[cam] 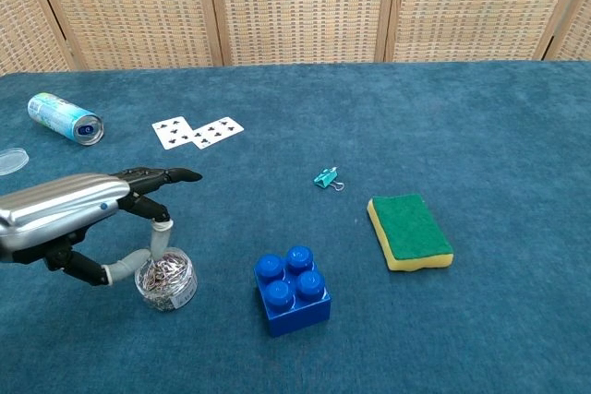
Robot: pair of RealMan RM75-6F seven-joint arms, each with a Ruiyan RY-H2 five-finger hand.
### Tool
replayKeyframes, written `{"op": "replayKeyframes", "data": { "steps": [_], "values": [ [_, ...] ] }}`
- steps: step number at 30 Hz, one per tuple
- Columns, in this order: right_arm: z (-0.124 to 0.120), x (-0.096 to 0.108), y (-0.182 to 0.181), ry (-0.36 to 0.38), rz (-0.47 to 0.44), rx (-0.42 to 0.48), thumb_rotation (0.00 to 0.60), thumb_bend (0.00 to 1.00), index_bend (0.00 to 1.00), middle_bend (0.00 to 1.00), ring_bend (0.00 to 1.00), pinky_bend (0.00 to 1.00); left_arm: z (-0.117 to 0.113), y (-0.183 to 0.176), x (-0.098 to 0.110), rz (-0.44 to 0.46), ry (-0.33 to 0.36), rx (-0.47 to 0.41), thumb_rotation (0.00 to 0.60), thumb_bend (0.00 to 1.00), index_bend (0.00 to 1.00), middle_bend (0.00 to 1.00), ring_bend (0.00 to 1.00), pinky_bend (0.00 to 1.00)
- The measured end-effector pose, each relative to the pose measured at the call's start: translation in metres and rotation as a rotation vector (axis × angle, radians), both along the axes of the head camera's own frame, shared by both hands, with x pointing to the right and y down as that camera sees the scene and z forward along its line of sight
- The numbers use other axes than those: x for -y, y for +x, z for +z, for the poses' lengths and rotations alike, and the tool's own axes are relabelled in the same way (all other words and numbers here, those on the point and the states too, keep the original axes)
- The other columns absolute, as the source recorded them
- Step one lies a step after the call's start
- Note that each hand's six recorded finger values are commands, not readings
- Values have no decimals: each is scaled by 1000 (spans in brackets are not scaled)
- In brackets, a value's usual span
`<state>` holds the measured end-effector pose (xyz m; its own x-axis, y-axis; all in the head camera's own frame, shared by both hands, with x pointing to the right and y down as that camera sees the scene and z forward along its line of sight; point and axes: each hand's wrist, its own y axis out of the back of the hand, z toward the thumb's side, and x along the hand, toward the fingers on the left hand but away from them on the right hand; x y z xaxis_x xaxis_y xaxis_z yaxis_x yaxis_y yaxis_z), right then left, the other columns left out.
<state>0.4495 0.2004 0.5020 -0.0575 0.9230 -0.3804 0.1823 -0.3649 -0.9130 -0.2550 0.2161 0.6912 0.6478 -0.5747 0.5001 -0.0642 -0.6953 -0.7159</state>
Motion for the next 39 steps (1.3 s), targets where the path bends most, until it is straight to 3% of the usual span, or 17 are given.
{"op": "replayKeyframes", "data": {
  "steps": [8, 13, 15, 23, 34, 37, 39],
  "values": [
    [0, 0, 0, 0, 0, 2, 600, 0, 0, 0, 0, 0, 3, 2, 1, 1, 2, 10, 600, 527, 775, 0, 0, 0],
    [0, 0, 0, 0, -1, 2, 600, 0, 0, 0, 0, 0, 4, 1, 2, -1, 2, 21, 600, 505, 578, 0, 0, 0],
    [0, 0, 0, 0, -2, 2, 600, 0, 0, 0, 0, 0, 5, 1, 2, -1, -2, 25, 600, 454, 526, 0, 0, 0],
    [0, 0, 0, -1, -1, 1, 600, 0, 0, 0, 0, 0, 3, 1, 2, -4, -10, 14, 600, 396, 509, 0, 0, 0],
    [-1, 0, 0, 1, -1, 3, 600, 0, 0, 0, 0, 0, -9, -4, 11, -32, 11, -14, 600, 390, 488, 0, 0, 0],
    [0, 0, 0, 1, -1, 2, 600, 0, 0, 0, 0, 0, -18, -10, 19, -59, 35, -32, 600, 324, 370, 0, 0, 0],
    [0, 0, 0, 0, -1, 2, 600, 0, 0, 0, 0, 0, -27, -17, 27, -86, 59, -39, 600, 227, 180, 0, 0, 0]
  ]
}}
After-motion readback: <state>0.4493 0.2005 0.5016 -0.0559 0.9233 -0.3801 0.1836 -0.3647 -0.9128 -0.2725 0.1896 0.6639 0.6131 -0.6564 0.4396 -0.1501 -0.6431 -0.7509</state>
